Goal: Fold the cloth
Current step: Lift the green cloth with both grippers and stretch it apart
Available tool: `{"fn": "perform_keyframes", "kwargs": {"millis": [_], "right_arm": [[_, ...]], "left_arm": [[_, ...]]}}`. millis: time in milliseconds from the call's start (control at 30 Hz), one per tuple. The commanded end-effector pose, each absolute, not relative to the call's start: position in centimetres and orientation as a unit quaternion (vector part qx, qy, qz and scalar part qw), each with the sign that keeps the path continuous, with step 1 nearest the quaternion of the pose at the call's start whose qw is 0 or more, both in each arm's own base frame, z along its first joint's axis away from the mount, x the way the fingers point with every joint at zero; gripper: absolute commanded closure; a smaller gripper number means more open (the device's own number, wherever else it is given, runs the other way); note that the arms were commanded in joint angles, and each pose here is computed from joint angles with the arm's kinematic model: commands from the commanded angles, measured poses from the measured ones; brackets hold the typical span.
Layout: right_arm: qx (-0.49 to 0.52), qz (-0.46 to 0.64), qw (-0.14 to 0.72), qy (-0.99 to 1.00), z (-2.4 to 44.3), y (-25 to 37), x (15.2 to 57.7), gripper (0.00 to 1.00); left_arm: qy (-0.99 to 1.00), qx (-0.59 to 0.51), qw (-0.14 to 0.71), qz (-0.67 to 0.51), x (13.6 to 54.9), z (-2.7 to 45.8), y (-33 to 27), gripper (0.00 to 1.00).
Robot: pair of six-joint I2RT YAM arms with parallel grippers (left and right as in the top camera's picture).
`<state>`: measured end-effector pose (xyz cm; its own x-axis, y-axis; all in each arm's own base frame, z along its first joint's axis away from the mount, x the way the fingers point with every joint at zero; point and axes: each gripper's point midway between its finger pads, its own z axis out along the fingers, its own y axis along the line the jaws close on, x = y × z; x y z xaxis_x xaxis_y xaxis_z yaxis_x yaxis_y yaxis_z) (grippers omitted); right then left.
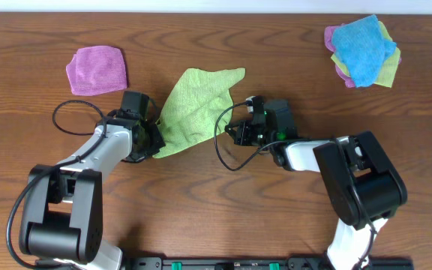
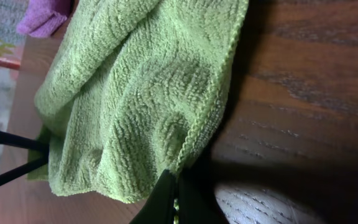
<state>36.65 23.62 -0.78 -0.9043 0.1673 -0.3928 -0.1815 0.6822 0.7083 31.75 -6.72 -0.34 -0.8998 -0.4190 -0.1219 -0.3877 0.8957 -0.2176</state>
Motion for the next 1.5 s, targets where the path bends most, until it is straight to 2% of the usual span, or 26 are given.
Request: {"fn": "perform_keyframes", "kwargs": {"millis": [0,133,467,633,767,933,1033,1467], "right_arm": [[0.051,0.342,0.151,0.926,-5.8,20.3,33.5,0.99],[0.064,0.332,0.154,0.928,-2.9,18.3,33.7,0.99],[0.045,0.34,0.24,0.908,10.3,16.7,31.8,0.99],[0.047,0.331,0.287,0.898,14.4,15.5,30.5,0.99],[0.058,0.336,0.315,0.886,16.6,15.0,30.5,0.99],[0.061,0.322,0.371,0.868,19.9,14.6,33.2,0.99],[0.055,0.313,0.389,0.865,21.3,14.3,35.4,0.99],[0.03,0.257,0.422,0.869,22.3,12.3,47.7,0.99]], "left_arm": [[0.972,-0.194,0.086,-0.101,32.1,-0.1,-6.6,0.94],[0.967,-0.185,0.11,-0.14,33.4,2.3,-6.1,0.94],[0.939,-0.173,0.12,-0.272,33.6,7.3,-8.6,0.94],[0.925,-0.183,0.124,-0.309,33.4,9.4,-9.6,0.94],[0.909,-0.196,0.158,-0.333,34.9,12.8,-9.9,0.94],[0.886,-0.199,0.243,-0.341,38.9,19.7,-9.3,0.94],[0.88,-0.206,0.287,-0.319,40.6,22.1,-8.2,0.94],[0.844,-0.218,0.358,-0.334,48.2,21.3,-7.7,0.94]]}}
